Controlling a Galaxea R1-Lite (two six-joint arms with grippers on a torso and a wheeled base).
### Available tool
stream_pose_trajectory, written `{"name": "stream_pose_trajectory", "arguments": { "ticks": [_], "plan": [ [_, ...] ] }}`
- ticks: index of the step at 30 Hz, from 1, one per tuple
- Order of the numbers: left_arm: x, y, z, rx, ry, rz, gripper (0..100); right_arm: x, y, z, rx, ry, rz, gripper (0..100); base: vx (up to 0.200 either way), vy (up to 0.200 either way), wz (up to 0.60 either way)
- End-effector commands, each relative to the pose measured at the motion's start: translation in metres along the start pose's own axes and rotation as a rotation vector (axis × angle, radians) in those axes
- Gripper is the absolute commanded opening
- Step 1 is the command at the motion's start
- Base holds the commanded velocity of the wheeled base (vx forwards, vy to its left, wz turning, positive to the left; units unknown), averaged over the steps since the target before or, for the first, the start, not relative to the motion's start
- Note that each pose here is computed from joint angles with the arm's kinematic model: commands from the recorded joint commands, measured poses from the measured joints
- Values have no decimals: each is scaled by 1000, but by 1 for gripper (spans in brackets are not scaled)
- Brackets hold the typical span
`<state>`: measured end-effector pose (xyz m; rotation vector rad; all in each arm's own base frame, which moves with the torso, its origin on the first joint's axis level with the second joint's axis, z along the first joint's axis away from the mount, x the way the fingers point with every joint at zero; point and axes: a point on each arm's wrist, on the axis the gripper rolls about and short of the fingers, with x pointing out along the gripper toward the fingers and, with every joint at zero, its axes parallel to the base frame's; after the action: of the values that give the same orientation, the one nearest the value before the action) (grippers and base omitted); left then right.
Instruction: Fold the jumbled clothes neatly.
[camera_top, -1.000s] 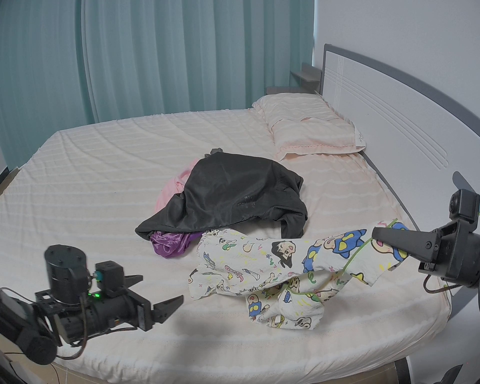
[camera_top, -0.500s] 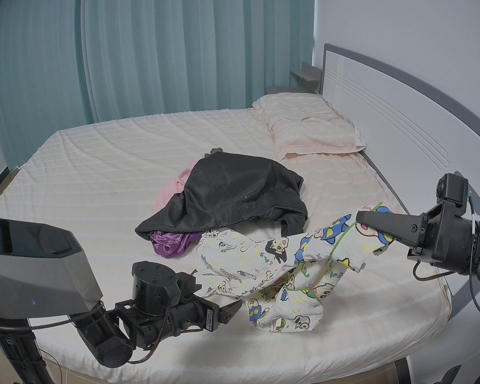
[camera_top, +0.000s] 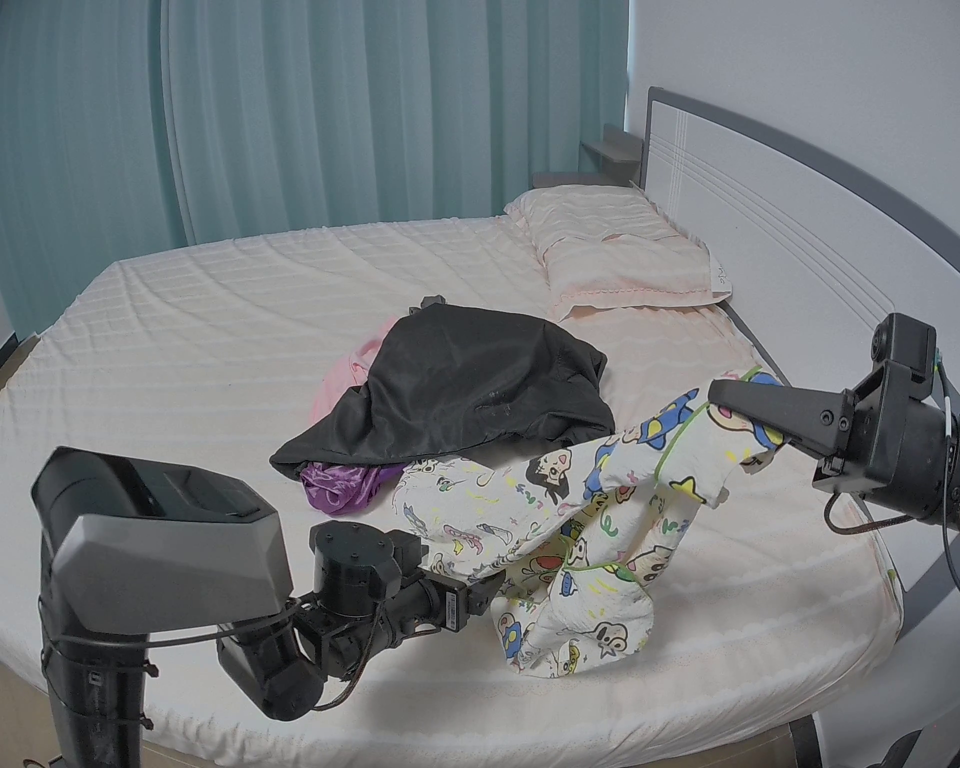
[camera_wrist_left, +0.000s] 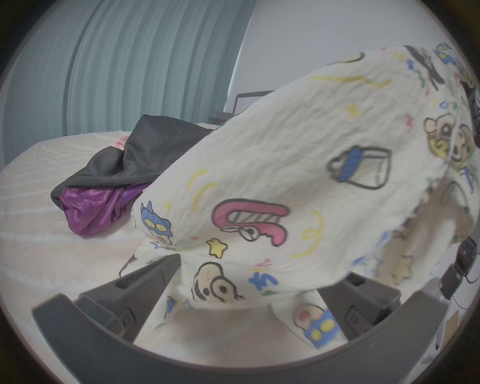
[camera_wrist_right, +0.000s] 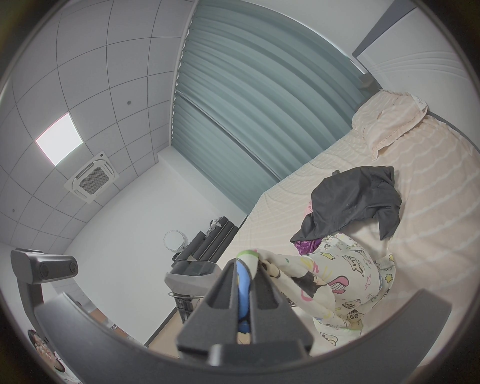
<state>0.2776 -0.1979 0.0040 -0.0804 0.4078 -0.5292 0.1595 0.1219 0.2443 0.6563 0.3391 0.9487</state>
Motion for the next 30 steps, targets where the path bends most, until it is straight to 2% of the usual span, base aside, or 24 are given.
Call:
{"name": "stream_pose_trajectory", "arguments": {
  "ticks": [1, 9, 10, 15, 19, 24, 27, 30],
  "plan": [
    [22, 11, -16, -14, -5, 45, 100, -1, 3, 2, -5, -11, 8, 0, 0, 0, 0],
    [35, 27, -16, -134, -45, 87, 100, -4, 2, 5, -9, -25, 4, 0, 0, 0, 0],
    [36, 29, -16, -147, -43, 91, 0, -4, 1, 6, -8, -28, -2, 0, 0, 0, 0],
    [33, 39, -19, -166, -31, 116, 0, -4, -11, 7, 4, -33, -50, 0, 0, 0, 0],
    [26, 45, -9, -195, -62, 136, 0, -6, -20, 10, 10, -51, -93, 0, 0, 0, 0],
    [2, 47, 8, -218, -130, 130, 0, -7, -34, 12, 24, -65, -156, 0, 0, 0, 0],
    [-24, 41, 30, -234, -217, 119, 0, -5, -51, 20, 37, -92, -221, 0, 0, 0, 0],
    [-40, 37, 55, -242, -315, 143, 0, -3, -57, 31, 33, -128, -250, 0, 0, 0, 0]
  ]
}}
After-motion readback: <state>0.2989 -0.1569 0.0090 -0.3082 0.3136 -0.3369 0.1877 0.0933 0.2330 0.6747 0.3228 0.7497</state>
